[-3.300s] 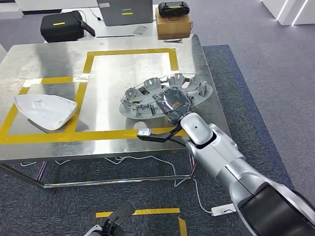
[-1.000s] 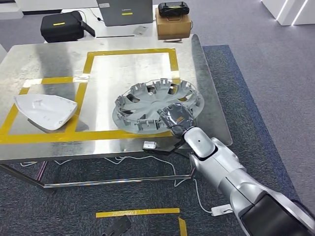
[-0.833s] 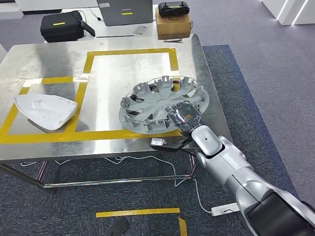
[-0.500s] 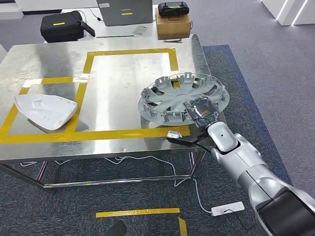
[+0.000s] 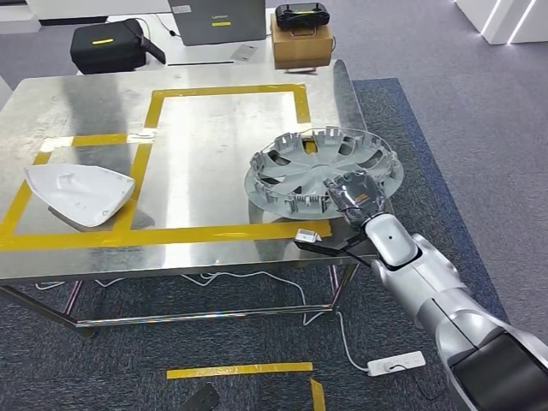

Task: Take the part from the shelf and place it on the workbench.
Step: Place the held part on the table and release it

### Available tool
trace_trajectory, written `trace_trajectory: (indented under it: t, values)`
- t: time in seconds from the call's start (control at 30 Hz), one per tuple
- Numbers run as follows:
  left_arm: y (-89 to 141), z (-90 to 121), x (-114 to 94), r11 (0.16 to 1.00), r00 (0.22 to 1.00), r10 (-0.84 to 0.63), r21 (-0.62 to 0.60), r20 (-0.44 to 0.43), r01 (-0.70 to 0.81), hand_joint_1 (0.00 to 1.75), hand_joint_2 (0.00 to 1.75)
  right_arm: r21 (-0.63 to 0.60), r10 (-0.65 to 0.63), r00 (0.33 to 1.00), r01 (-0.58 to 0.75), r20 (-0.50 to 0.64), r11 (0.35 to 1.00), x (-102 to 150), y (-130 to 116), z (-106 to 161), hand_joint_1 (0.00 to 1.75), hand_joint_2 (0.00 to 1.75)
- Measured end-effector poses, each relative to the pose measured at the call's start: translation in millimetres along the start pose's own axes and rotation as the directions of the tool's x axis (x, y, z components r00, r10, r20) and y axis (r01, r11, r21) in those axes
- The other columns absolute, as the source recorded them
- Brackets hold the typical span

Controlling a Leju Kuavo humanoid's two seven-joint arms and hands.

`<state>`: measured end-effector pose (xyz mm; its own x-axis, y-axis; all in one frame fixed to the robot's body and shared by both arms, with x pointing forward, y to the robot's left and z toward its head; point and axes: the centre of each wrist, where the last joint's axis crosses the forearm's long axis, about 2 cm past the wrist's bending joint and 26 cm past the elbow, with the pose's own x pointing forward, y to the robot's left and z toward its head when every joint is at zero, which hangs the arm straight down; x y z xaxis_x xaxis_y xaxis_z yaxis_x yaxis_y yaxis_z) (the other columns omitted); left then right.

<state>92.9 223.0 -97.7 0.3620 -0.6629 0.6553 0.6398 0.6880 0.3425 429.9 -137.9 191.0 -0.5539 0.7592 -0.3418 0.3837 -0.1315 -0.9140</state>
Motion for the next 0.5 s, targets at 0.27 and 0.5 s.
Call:
trace_trajectory:
  t: [0.27, 0.5]
  values:
    - [0, 0, 0, 1.000, 1.000, -0.005, -0.003, 0.001, 0.005, 0.00, 1.75, 0.005, 0.001, 1.000, -0.001, 0.000, 1.000, -1, 1, 1, 1.75, 1.75]
    - [1, -2, 2, 1.000, 1.000, -0.013, -0.023, 0.000, 0.013, 0.00, 1.75, -0.015, -0.009, 0.999, 0.010, 0.052, 1.000, 18, -4, -5, 1.75, 1.75]
